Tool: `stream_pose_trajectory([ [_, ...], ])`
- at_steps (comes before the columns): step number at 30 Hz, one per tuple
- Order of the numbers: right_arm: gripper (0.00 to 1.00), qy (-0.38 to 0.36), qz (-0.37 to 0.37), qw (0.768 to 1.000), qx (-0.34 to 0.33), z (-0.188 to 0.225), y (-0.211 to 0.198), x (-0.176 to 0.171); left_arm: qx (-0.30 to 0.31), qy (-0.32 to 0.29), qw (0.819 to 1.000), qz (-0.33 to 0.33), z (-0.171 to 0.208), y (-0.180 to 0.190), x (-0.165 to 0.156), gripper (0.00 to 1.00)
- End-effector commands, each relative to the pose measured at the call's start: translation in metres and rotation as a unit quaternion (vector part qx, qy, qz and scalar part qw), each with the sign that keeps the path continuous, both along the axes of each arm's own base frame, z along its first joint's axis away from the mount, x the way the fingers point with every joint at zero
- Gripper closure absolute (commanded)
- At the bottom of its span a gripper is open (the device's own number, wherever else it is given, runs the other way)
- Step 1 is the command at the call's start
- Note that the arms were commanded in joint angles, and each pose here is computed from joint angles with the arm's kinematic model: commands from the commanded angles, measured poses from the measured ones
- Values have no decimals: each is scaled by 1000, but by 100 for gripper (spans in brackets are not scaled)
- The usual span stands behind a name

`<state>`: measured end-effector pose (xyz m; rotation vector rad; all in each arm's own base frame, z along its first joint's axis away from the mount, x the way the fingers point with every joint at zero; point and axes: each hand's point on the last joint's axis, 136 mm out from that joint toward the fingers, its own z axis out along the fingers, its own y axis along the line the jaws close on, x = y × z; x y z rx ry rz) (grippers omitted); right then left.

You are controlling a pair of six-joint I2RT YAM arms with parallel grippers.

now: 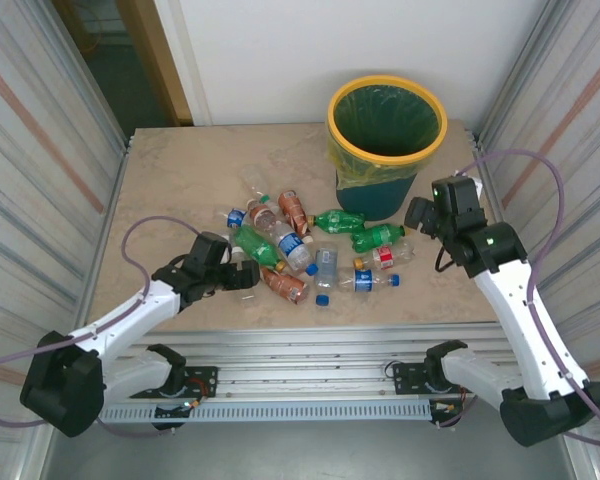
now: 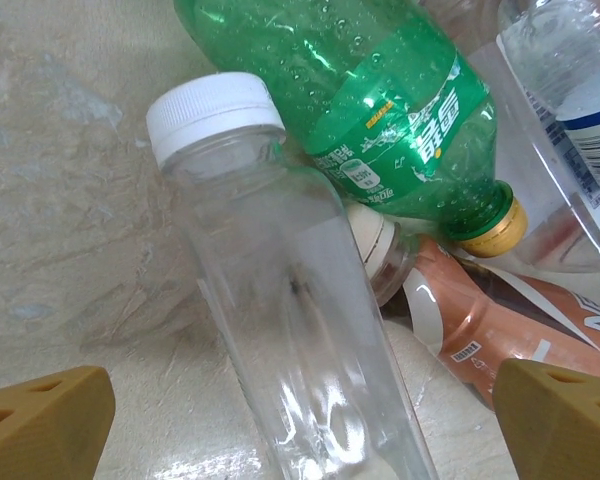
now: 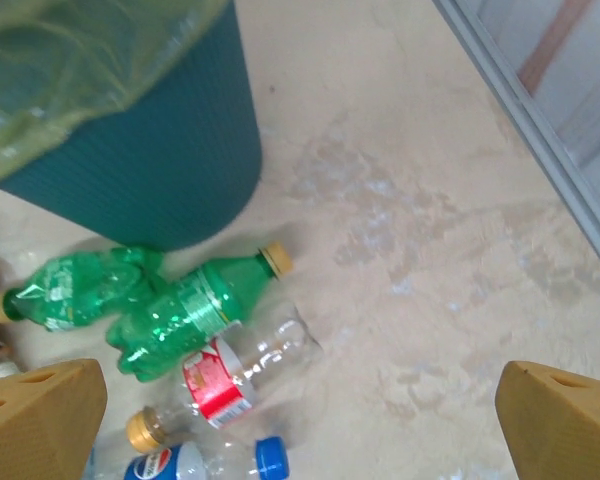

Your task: Put the plastic bottles in the bin

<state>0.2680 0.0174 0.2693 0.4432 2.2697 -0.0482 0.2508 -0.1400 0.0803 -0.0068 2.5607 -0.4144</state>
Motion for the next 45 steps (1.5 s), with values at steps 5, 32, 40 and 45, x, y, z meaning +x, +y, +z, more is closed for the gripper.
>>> stream_pose_trajectory([
  [5,2,6,-50,998,43,-38,-9,-42,-19,-12,1000,-2,11,-9,5,4],
  [32,2,73,-7,997,15,-98,38,-52,0,36,999,24,-34,-1,-4,26],
  [40,2,68,14,997,24,-103,62,-42,13,44,998,43,-48,9,-9,43],
  [45,2,70,36,996,49,-107,85,-32,24,51,997,48,-53,12,-9,57],
])
